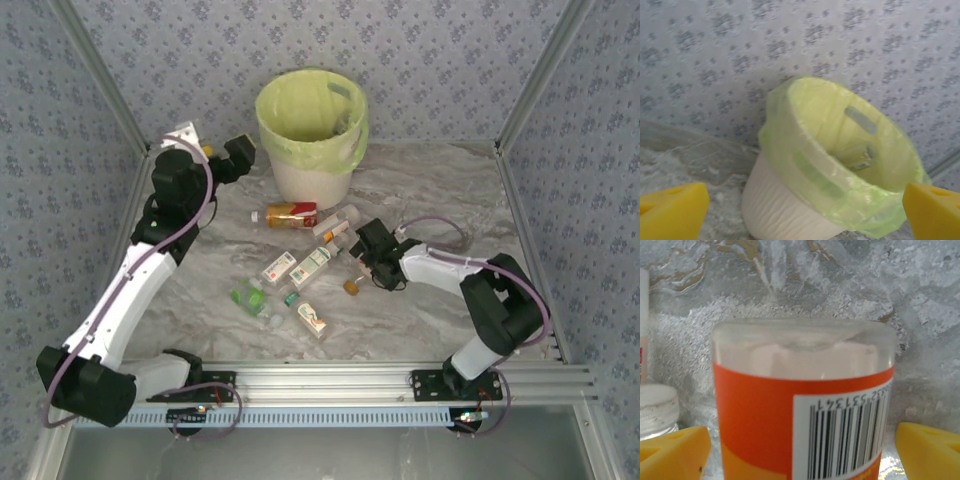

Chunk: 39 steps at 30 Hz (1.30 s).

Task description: Put the plastic bottles in the bin

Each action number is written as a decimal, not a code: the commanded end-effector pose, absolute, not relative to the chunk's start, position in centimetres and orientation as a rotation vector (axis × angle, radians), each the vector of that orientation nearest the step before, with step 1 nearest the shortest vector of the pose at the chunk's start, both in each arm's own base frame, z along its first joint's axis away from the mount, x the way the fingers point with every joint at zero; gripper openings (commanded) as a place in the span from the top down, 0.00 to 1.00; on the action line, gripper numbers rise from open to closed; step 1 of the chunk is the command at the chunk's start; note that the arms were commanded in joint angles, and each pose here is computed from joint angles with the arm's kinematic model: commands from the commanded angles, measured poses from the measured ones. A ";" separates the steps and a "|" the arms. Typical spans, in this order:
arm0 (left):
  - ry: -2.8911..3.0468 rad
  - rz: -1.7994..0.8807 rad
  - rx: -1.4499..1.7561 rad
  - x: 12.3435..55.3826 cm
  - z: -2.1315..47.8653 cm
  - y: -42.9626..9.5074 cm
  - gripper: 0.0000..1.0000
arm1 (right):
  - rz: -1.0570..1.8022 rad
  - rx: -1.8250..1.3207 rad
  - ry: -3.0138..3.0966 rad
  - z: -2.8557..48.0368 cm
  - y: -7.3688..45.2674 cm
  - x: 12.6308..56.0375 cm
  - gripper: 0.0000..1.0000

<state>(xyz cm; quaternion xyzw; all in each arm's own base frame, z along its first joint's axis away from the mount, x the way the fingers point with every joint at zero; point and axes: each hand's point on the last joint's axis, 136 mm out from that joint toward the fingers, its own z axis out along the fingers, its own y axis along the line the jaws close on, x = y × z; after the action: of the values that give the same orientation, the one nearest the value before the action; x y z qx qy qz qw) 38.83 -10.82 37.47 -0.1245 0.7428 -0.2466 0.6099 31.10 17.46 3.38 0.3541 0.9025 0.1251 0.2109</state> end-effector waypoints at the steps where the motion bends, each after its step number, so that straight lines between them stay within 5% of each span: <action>1: 1.726 -0.585 -0.408 38.4 36.1 -9.0 0.01 | 0.270 1.088 2.513 2.0 16.8 30.9 0.04; 16: 1.812 -0.506 -0.460 37.7 33.2 -6.7 0.01 | 0.224 1.052 2.530 1.8 16.8 31.5 0.20; 31: 1.854 -0.478 -0.500 37.9 31.3 -5.9 0.00 | 0.315 0.805 2.503 4.9 17.4 32.4 0.54; 39: 1.869 -0.475 -0.506 38.1 30.7 -6.0 0.01 | 0.292 0.691 2.395 9.8 16.6 32.9 0.56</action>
<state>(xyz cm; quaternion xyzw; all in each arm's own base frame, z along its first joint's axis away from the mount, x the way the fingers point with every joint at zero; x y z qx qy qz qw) 38.01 -6.34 31.30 -0.2044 0.7855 -0.2057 0.5467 32.48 17.48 7.13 0.2799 0.9142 0.1235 0.2658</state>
